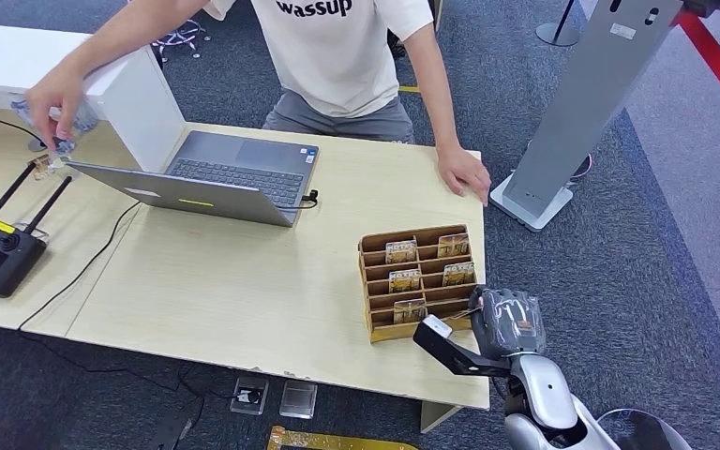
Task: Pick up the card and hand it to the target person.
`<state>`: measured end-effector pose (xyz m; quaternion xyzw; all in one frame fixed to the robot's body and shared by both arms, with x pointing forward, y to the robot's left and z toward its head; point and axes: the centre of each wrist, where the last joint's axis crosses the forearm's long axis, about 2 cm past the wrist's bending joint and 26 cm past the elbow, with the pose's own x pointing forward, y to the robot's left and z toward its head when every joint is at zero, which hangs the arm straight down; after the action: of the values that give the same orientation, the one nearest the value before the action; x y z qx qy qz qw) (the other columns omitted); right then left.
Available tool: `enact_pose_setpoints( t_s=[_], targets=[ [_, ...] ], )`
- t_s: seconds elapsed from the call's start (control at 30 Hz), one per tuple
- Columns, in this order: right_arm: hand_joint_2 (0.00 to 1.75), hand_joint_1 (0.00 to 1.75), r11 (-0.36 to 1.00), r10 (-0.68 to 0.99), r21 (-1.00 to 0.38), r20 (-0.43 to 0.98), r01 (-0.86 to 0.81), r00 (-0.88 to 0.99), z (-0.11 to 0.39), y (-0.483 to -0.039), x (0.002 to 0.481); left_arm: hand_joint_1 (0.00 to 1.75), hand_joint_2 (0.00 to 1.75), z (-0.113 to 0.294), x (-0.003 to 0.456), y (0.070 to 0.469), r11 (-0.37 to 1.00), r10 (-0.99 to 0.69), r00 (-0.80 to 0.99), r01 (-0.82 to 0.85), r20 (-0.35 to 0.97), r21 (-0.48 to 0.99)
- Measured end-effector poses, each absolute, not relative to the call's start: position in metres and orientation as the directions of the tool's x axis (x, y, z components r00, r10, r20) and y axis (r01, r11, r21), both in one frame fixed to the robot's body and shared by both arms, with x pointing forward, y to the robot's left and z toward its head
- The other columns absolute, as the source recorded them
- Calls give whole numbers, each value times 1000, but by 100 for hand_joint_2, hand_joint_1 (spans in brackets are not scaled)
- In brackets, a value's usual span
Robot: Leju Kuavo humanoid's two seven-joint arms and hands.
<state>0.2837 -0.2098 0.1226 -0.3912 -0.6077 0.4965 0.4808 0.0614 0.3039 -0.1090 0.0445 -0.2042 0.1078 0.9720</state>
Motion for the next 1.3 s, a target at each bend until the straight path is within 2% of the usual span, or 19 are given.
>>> enact_pose_setpoints(
  t_s=[0.27, 0.5, 0.73, 0.97, 1.17, 1.27, 1.3],
  targets=[
    [175, 169, 240, 953, -968, 219, 77, -211, 149, -215, 289, 0, 175, -109, 61, 305, 968, 199, 895, -243, 399, 61],
    [175, 169, 294, 942, -923, 236, 248, -237, 213, -219, 298, 0, 175, -109, 61, 305, 964, 207, 894, -255, 397, 70],
    [175, 169, 381, 906, -836, 251, 395, -341, 266, -213, 293, 0, 175, -109, 61, 305, 964, 209, 893, -257, 397, 71],
    [175, 169, 481, 848, -780, 299, 401, -437, 282, -204, 304, 0, 175, -109, 62, 304, 968, 220, 893, -249, 392, 23],
    [175, 169, 527, 821, -762, 341, 377, -459, 274, -198, 332, 0, 175, -109, 63, 301, 972, 231, 891, -228, 391, -55],
    [175, 144, 522, 826, -774, 354, 359, -439, 264, -197, 346, 0, 175, -109, 64, 301, 972, 232, 890, -222, 393, -72],
    [175, 121, 519, 829, -779, 357, 353, -431, 261, -197, 349, 0, 175, -109, 64, 301, 973, 232, 889, -220, 395, -75]
  ],
)
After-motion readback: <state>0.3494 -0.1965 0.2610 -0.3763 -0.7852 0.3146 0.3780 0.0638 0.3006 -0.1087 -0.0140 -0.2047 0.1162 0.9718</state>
